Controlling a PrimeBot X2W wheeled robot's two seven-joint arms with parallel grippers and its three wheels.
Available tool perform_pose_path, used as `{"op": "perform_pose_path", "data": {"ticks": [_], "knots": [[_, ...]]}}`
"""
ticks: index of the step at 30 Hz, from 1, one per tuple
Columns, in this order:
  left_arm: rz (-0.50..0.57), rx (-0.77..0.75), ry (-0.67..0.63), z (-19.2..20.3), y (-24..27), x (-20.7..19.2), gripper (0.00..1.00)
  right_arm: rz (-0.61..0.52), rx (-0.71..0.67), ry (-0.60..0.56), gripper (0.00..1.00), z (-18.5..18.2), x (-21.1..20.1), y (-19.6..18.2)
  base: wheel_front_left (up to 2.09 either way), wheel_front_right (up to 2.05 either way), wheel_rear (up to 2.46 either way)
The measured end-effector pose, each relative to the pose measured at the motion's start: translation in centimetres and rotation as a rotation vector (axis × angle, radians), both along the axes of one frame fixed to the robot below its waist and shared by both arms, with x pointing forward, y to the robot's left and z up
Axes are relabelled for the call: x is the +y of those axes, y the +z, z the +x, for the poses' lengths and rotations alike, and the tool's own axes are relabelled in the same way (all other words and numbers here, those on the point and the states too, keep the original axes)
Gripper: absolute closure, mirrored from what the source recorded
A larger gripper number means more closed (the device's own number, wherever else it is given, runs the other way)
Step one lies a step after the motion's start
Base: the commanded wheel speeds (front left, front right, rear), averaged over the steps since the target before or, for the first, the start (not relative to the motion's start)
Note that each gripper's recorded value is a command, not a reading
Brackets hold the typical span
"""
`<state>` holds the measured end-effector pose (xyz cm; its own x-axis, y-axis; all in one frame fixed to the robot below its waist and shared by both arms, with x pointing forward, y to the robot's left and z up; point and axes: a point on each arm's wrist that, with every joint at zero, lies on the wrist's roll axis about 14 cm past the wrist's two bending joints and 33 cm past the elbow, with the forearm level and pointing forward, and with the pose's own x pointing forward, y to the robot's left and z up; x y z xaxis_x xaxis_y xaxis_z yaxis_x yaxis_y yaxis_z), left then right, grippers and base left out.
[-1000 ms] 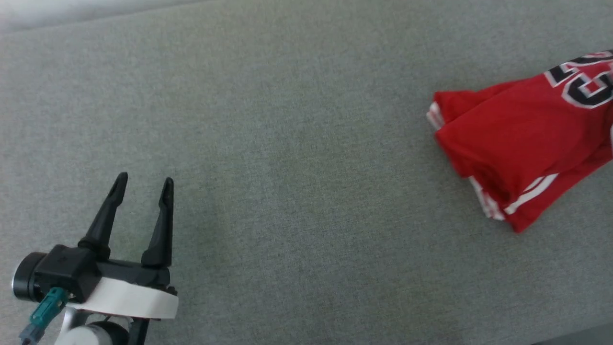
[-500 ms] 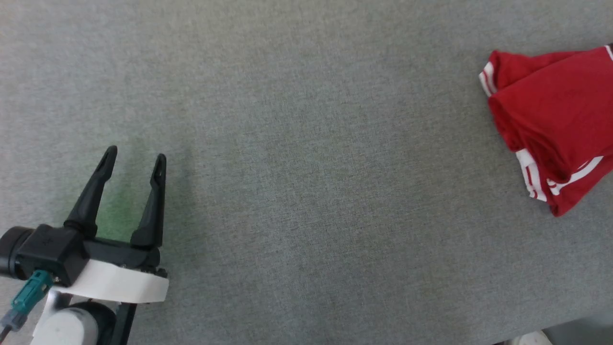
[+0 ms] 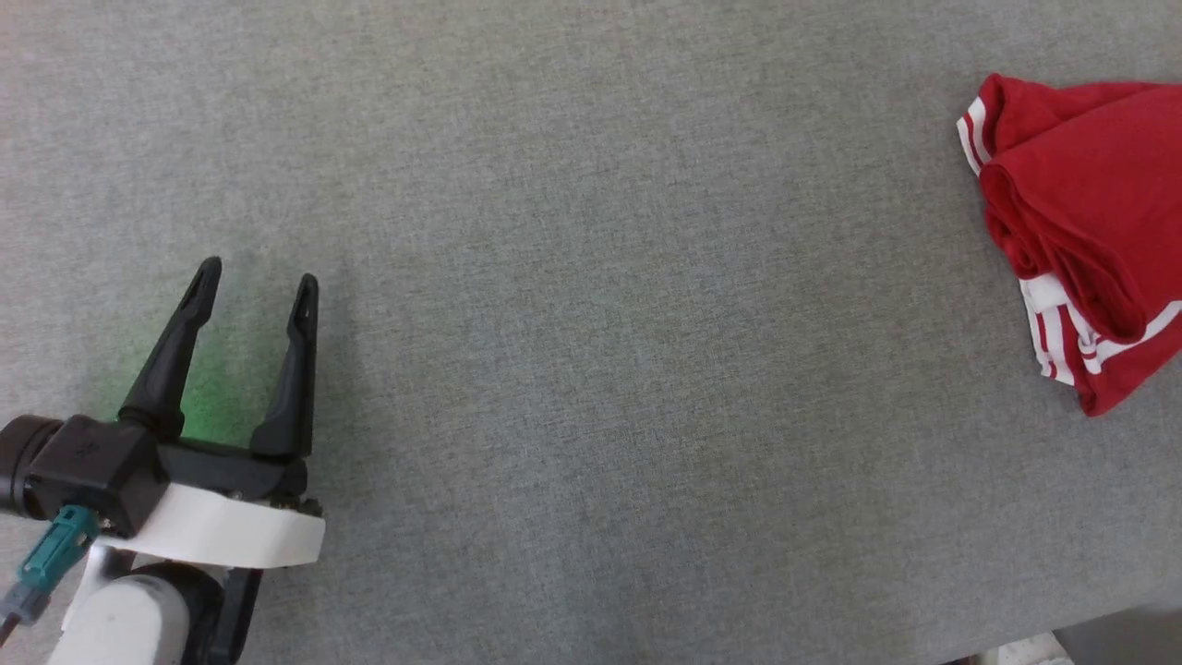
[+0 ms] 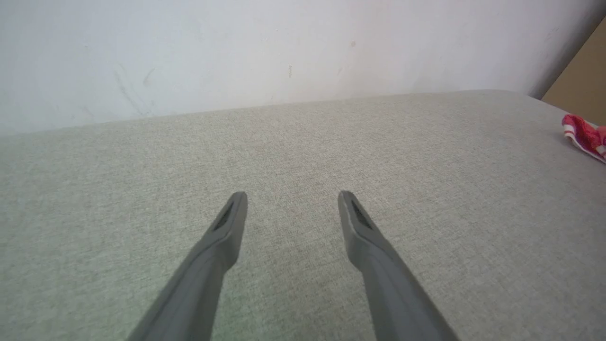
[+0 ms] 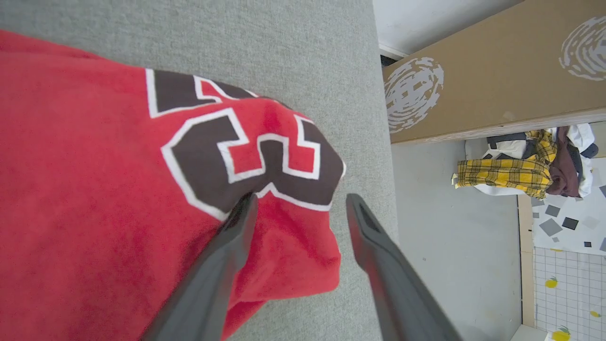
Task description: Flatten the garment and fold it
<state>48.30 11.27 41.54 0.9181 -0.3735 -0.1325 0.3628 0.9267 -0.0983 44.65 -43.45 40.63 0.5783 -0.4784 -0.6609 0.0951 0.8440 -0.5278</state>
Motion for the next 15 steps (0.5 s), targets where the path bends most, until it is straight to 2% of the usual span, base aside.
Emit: {"op": "perform_pose_path", "data": {"ticks": [8,15], "knots": [[-0.056,-0.053,0.024,-0.5,2.2,0.0,0.00,0.001,-0.071,-0.004,0.00,0.4,-0.1,2.3,0.00,0.00,0.00],[-0.096,-0.115,0.088,-1.3,4.6,0.6,0.00,0.020,-0.195,0.023,0.00,0.4,0.8,5.2,0.00,0.00,0.00]]}}
